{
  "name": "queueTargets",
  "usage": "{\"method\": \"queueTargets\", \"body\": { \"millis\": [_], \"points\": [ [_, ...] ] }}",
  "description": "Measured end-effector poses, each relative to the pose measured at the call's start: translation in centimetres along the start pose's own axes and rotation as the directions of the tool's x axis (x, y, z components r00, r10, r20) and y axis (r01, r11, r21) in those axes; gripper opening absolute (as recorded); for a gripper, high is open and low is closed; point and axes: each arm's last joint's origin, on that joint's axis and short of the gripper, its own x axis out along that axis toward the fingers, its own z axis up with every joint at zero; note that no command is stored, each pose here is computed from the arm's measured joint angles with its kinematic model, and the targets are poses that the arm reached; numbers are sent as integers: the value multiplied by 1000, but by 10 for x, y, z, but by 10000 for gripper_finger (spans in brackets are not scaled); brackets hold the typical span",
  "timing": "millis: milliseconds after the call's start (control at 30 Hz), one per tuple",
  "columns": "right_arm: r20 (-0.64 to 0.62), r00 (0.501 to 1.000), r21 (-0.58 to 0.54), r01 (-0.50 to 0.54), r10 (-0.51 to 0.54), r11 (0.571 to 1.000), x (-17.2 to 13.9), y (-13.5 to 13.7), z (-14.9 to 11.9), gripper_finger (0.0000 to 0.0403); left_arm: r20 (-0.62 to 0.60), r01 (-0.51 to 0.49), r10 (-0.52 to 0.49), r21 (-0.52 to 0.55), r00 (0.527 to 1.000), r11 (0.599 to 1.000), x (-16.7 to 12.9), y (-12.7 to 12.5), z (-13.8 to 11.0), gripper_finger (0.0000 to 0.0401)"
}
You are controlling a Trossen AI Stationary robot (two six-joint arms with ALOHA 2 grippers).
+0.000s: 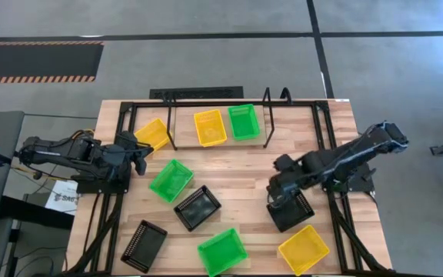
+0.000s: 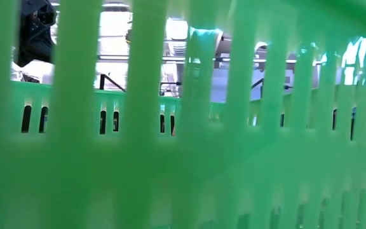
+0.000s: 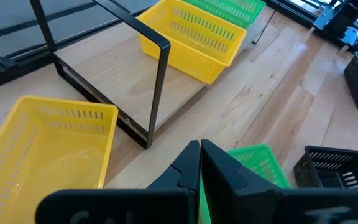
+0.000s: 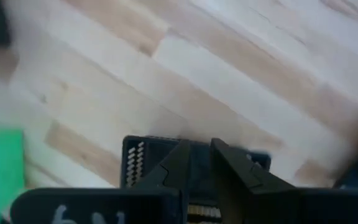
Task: Stack baskets on shelf by color
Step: Move the top right black bin to the center of the table
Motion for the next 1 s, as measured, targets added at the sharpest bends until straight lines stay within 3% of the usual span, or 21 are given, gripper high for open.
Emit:
{"method": "queueTargets", "body": {
  "millis": [133,400,733,867,1000],
  "points": [
    [-78,997,-195,-34,19,980,7,-6,18,82,-12,15,-15,-1,1000,1000,0,0,0,0],
    [-190,981,-412,-108,31,905,23,-3,36,82,-16,19,-19,-42,1000,999,0,-1,0,0],
    [-257,964,-605,-109,-64,788,46,14,5,82,-16,19,-20,-67,1000,998,0,-1,0,0],
    [-281,952,-598,-71,-126,798,67,5,-11,82,-16,19,-20,-67,1000,998,0,-1,0,0],
    [-286,952,-559,-73,-109,826,84,-3,-18,82,-16,19,-20,-70,1000,997,0,-1,0,0]
  ]
}}
